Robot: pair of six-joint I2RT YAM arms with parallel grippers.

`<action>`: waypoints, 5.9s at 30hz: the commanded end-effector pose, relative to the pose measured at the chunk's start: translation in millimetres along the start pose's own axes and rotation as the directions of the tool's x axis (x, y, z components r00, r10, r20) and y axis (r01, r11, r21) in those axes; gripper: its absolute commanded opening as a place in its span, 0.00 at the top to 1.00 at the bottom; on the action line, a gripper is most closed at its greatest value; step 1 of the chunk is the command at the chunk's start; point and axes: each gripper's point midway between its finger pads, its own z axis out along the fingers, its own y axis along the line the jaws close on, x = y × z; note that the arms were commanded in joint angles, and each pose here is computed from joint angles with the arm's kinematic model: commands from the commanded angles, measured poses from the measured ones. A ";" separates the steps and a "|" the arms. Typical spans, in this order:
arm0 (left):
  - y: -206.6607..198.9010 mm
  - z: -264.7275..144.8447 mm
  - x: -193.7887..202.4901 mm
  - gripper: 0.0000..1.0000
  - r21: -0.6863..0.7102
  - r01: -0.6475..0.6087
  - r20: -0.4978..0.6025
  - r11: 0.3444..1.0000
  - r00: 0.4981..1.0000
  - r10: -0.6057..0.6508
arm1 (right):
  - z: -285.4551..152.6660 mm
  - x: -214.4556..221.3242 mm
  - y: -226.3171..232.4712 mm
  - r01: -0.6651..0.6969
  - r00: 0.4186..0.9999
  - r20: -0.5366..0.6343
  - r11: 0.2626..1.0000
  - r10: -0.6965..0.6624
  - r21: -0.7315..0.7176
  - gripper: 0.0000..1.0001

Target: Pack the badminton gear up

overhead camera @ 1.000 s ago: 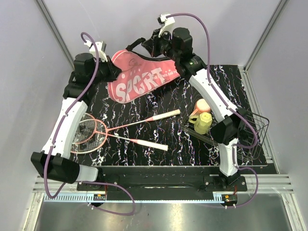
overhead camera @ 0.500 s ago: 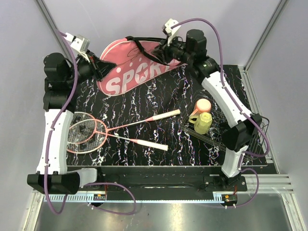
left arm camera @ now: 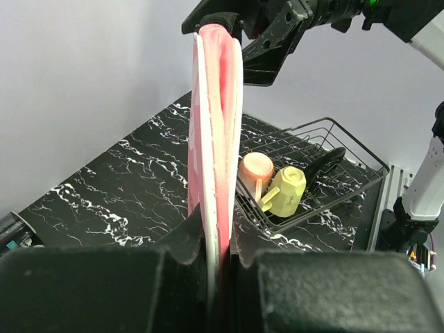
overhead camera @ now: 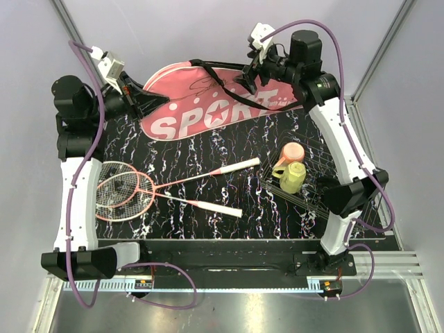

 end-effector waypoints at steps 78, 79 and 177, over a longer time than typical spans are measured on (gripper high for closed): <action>22.9 109.9 85.9 0.43 -0.560 -0.177 -0.238 0.809 0.970 0.047 | 17.3 -68.3 -10.0 -0.901 0.432 0.730 0.220 0.530 0.373 1.00; 24.1 110.3 84.7 0.46 -0.567 -0.179 -0.237 0.804 0.970 0.048 | 16.5 -69.5 -10.6 -0.900 0.435 0.730 0.222 0.527 0.376 1.00; 85.7 116.7 52.1 0.55 -0.637 0.135 -0.001 0.759 0.984 -0.176 | 16.5 -58.1 79.8 -0.707 0.692 0.406 0.675 0.597 0.213 1.00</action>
